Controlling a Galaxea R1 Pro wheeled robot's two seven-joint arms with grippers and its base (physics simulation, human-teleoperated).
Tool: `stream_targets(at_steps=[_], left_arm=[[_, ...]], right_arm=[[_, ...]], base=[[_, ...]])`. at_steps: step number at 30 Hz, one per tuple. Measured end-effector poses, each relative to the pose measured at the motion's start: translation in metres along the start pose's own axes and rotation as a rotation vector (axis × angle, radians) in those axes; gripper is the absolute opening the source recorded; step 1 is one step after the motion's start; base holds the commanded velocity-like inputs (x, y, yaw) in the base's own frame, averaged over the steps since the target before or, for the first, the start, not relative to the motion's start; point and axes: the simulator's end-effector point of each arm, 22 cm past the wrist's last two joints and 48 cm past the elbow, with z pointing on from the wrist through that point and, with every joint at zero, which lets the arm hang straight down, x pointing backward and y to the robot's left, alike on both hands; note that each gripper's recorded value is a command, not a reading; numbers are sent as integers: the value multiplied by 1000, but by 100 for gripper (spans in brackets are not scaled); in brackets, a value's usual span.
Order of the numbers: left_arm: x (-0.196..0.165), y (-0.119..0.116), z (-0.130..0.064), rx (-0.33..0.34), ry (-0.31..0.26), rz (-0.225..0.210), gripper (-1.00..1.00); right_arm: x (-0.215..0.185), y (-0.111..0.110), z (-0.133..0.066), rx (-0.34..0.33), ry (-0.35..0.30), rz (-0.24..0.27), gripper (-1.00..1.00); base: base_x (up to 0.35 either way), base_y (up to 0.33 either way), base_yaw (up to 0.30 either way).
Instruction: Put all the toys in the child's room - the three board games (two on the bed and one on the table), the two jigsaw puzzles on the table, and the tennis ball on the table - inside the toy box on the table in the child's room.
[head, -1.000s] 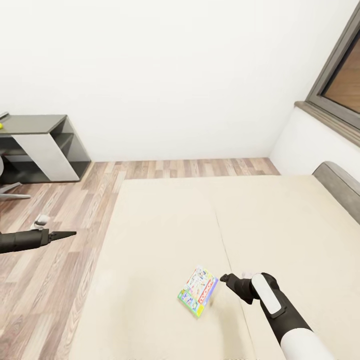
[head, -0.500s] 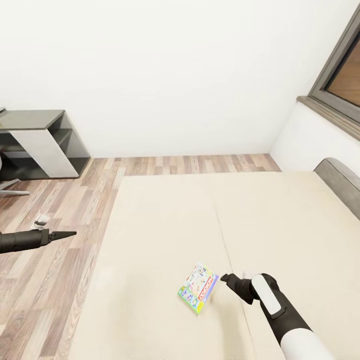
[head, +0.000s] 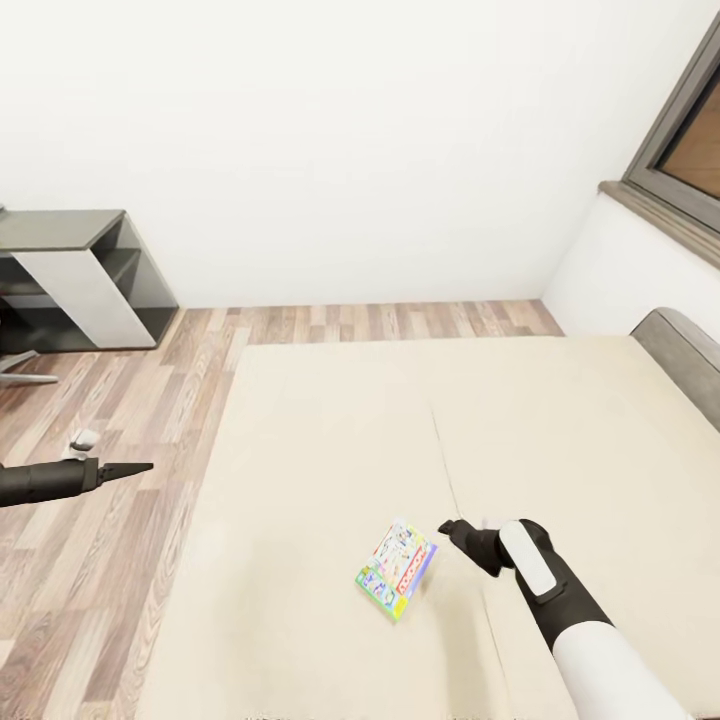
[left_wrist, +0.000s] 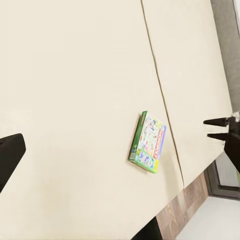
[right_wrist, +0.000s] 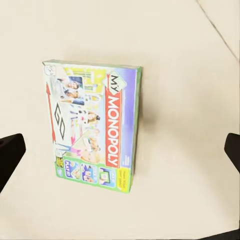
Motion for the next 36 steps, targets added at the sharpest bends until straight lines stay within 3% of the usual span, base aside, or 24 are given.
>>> stream_targets(at_steps=[6,11,36], left_arm=[[4,3,4,-1,10,-7,100],[7,6,7,-1,15,-13,100],[22,22,19,-12,48,-41,100]], right_arm=[[-39,41,-9,-42,-11,-25,100],[-55,59,-14,-62,-14,-41,100],[-45,43,8,-28,28,-24,100]], base=[[0,0,0],[0,0,0],[0,0,0]])
